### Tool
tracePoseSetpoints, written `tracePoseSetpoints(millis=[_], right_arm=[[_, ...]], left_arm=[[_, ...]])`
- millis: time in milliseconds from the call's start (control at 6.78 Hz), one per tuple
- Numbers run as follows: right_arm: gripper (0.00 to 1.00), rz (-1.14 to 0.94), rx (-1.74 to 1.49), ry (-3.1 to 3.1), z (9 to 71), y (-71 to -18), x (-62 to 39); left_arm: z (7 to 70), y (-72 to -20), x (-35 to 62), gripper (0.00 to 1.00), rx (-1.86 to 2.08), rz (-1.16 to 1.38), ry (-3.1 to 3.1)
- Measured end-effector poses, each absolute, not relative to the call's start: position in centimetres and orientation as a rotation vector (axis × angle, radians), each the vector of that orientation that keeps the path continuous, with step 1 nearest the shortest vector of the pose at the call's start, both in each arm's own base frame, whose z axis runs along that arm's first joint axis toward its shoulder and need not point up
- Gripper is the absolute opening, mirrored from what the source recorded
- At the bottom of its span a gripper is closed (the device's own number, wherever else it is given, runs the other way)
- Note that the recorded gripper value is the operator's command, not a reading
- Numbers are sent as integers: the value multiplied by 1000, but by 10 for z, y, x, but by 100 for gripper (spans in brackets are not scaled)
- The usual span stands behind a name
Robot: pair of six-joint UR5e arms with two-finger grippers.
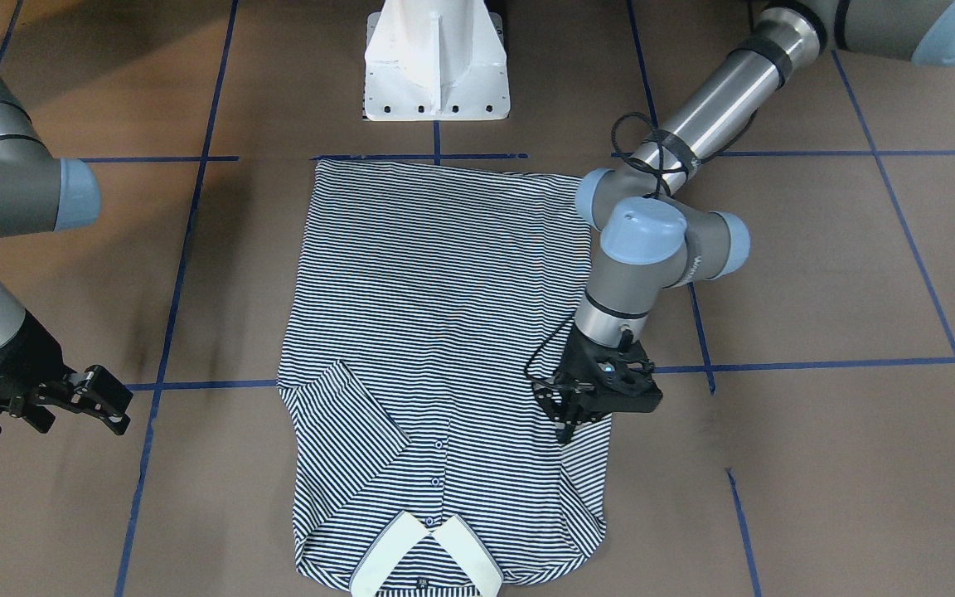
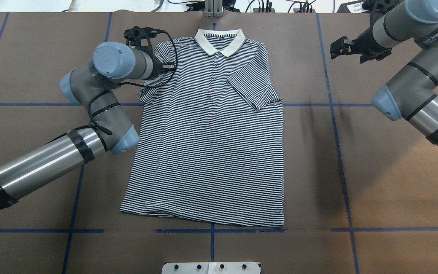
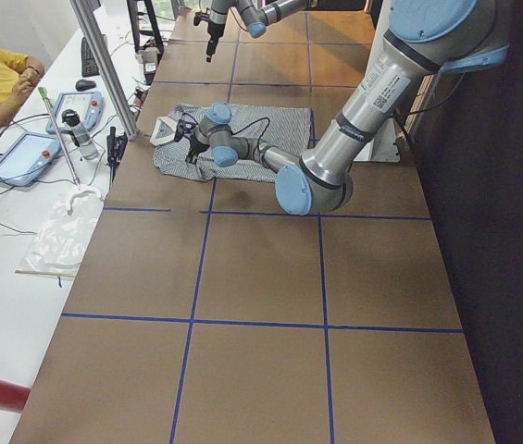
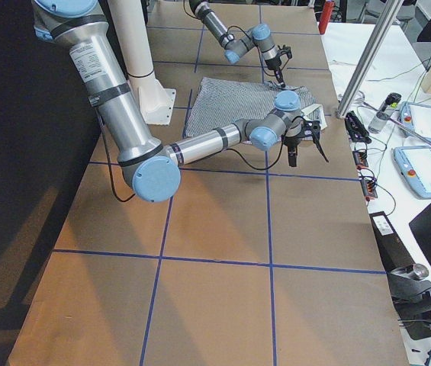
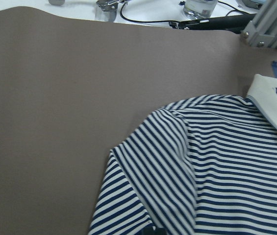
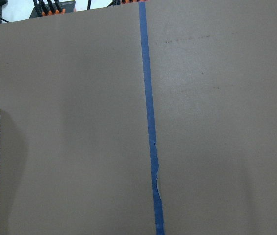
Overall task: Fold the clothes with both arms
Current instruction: 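Fold the sleeve with the left gripper inward over the shirt body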
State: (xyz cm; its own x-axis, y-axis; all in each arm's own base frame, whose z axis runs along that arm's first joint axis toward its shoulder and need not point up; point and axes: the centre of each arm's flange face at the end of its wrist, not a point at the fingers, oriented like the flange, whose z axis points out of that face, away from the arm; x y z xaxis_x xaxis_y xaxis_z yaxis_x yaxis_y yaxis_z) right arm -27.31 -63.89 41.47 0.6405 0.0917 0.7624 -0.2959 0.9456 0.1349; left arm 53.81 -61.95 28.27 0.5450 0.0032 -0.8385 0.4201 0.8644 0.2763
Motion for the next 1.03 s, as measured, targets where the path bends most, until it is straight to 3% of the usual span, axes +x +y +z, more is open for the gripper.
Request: tracePoseSetpoints(millis=[295,442,1032], right_arm=[[100,223,257,-849,415,-639,-274],[100,223,256,-848,415,-639,-275],[100,243,262,-877,396,-635,-276]], left_arm=[[251,-605,583,0,453,-279,958],[247,-604,592,99,449,-279,951],[225,-598,586,100,547,-75,926]])
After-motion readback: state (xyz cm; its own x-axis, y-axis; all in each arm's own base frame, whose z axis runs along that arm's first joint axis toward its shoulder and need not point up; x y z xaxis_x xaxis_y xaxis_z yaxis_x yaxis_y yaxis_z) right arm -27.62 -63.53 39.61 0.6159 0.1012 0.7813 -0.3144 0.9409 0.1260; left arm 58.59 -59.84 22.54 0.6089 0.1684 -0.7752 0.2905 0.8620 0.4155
